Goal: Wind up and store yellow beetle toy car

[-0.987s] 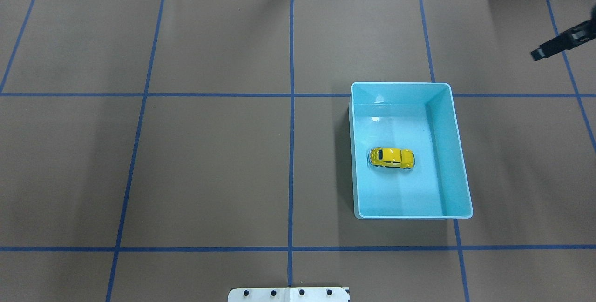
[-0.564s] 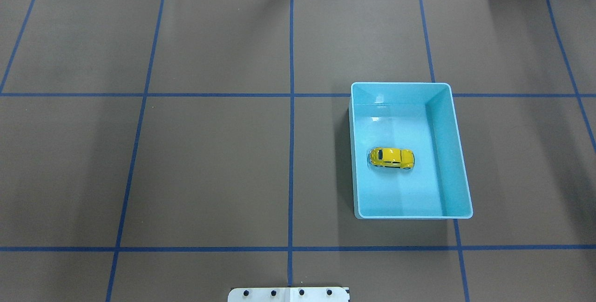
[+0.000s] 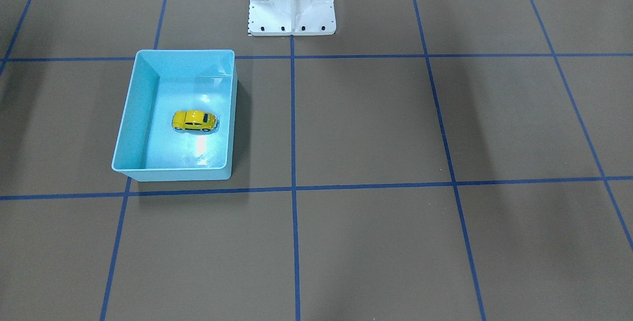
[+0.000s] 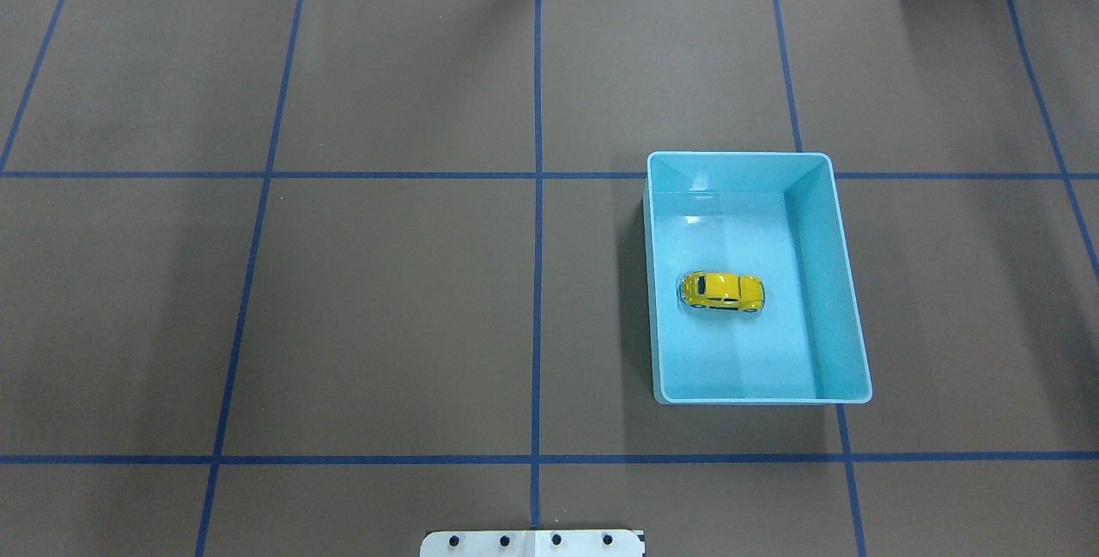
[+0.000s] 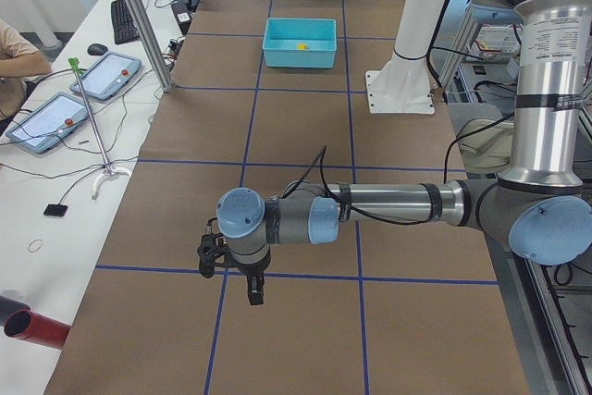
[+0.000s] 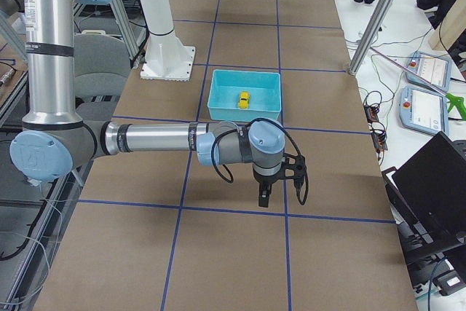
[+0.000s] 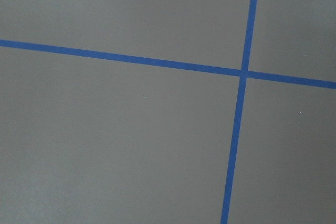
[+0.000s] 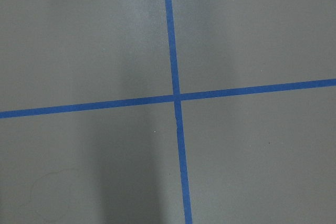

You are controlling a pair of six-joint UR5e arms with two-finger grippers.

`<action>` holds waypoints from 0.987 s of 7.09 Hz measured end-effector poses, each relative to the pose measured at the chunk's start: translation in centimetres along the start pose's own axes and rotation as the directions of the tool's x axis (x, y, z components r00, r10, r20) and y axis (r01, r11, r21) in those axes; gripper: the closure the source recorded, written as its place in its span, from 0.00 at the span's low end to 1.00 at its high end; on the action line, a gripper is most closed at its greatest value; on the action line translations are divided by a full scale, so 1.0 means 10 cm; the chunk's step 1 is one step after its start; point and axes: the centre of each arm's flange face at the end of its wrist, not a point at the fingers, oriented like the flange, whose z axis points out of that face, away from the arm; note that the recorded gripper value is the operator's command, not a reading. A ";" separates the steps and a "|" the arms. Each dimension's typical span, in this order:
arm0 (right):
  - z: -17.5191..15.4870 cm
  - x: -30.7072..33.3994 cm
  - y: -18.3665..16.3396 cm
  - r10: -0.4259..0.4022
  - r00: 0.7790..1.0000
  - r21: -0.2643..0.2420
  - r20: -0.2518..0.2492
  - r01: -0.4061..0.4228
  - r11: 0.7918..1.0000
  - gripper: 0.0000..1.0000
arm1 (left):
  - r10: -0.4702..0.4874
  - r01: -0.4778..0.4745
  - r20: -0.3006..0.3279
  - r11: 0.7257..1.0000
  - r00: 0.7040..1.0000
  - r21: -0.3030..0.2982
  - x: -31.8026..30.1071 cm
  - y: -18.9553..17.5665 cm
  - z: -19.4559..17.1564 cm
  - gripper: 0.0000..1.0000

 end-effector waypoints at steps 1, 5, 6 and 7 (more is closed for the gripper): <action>-0.08 -0.10 -0.09 0.017 1.000 -0.017 -0.007 -0.017 1.000 0.00 | 0.000 0.000 0.000 1.000 1.000 0.000 0.00 0.00 0.00 0.00; -0.15 -0.23 -0.02 -0.178 0.984 -0.027 -0.010 0.178 0.984 0.00 | 0.000 0.000 0.000 1.000 1.000 0.000 0.00 0.00 0.00 0.00; -0.08 -0.15 0.04 -0.193 0.981 -0.042 -0.006 0.193 0.980 0.00 | 0.001 -0.001 0.000 1.000 1.000 0.001 0.00 0.00 0.00 0.00; -0.01 -0.08 0.08 -0.191 0.981 -0.055 -0.004 0.191 0.980 0.00 | 0.002 -0.002 0.000 1.000 1.000 0.002 0.01 -0.01 -0.01 0.00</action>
